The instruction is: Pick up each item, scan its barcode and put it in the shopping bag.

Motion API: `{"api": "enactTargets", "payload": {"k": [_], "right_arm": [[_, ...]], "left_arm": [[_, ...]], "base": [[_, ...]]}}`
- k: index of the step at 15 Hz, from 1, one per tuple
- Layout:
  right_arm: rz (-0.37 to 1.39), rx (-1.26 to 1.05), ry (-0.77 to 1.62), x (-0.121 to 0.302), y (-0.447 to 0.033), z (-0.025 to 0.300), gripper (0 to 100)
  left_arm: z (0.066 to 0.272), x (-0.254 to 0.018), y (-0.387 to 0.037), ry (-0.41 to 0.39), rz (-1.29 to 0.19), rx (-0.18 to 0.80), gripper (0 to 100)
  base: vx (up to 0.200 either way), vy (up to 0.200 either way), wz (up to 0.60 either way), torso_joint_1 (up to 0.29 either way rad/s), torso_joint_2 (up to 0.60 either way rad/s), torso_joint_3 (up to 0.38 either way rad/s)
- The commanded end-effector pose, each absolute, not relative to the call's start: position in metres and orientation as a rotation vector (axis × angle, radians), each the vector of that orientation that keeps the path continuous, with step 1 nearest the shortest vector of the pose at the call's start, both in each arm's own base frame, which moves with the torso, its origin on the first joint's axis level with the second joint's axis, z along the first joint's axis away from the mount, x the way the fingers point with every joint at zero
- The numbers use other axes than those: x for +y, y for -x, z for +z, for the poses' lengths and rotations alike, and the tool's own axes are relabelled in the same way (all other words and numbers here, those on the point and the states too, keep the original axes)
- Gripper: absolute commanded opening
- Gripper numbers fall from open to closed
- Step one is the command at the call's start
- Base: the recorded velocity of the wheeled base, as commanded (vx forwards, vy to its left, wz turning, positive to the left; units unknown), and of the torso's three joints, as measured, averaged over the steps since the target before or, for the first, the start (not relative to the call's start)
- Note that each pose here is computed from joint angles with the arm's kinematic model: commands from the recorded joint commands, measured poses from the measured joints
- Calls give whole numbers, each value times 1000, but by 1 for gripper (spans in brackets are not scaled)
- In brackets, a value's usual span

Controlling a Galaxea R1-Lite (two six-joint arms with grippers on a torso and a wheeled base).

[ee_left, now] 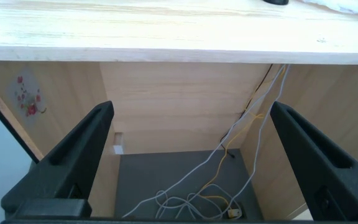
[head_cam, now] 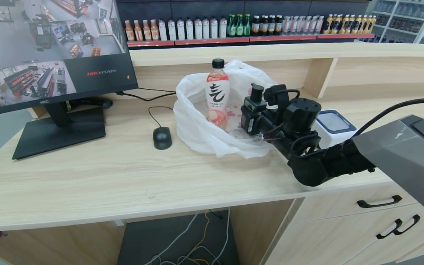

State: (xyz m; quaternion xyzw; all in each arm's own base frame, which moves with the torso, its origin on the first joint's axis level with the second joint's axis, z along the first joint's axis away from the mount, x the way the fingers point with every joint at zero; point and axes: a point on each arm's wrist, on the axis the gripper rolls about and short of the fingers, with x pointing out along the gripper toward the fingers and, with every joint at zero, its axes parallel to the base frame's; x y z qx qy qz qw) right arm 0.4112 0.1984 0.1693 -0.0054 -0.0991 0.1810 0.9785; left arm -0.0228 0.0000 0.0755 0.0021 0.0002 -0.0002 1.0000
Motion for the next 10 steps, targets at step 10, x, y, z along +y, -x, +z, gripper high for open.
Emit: {"api": "enactTargets", "payload": {"k": [10], "right_arm": [[367,-190,18,201,-415,148,0]], "left_arm": [[75,0,23,-5,0,0,100]], "base": [[0,0,0,0,0,0]]}}
